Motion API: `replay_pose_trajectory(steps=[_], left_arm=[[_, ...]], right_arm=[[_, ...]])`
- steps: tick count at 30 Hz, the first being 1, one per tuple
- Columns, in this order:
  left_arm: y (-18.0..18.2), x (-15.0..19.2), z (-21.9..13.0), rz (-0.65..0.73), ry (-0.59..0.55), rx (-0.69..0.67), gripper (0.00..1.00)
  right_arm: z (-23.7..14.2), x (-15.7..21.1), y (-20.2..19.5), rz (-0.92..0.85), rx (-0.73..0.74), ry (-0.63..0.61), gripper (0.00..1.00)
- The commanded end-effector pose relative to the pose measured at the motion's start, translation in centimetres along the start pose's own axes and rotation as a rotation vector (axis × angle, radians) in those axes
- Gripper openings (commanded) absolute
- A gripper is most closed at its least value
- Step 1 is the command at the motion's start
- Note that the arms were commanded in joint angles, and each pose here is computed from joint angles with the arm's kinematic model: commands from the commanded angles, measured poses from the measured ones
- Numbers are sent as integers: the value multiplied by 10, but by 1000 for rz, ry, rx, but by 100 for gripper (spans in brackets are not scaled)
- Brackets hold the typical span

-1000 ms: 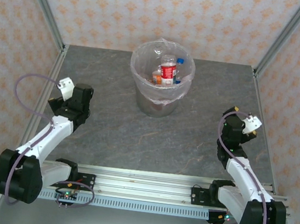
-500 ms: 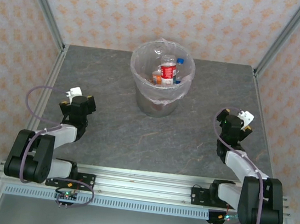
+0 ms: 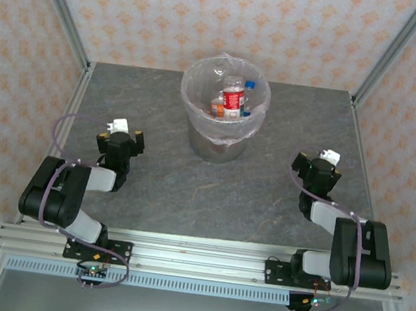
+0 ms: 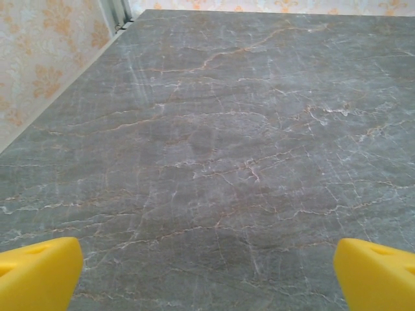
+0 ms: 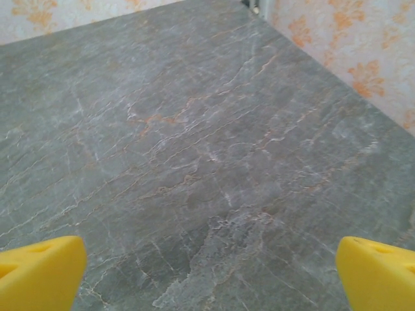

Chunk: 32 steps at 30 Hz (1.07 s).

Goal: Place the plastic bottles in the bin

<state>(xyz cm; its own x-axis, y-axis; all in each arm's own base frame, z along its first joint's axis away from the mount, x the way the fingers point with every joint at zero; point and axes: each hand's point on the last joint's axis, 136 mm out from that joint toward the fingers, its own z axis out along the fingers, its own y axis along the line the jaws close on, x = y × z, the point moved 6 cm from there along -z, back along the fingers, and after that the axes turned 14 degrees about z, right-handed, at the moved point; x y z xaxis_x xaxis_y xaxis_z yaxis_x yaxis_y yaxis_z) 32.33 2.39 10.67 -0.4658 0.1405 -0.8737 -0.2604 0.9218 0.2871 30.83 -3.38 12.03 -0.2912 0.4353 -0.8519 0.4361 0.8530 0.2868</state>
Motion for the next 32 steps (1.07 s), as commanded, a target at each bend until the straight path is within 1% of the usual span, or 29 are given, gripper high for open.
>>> replay_pose_trajectory(steps=[1, 5, 7, 9, 11, 12, 14, 16, 17, 32], left_arm=[[7, -14, 0, -12, -43, -71, 100], [7, -15, 0, -13, -44, -70, 100], [7, -14, 0, -11, -43, -69, 100], [7, -14, -1, -13, -44, -69, 100], [7, -14, -1, -12, -44, -68, 100], [7, -15, -1, -13, -45, -68, 100], [7, -14, -1, -11, -44, -68, 100], [7, -15, -1, -13, -45, -67, 100], [7, -15, -1, -12, -46, -68, 100], [7, -14, -1, -11, -44, -65, 100]], right_arm=[[5, -17, 19, 24, -129, -69, 99], [5, 1, 15, 20, -188, -109, 99], [7, 8, 12, 21, -189, -111, 99], [11, 6, 13, 16, -171, -89, 99], [23, 1, 11, 34, -84, -62, 99], [26, 2, 16, 9, -97, -31, 99], [25, 4, 20, -10, -111, -28, 99], [26, 8, 30, -47, -199, 22, 99], [25, 8, 30, -49, -211, 25, 99], [25, 7, 30, -44, -216, 21, 99]])
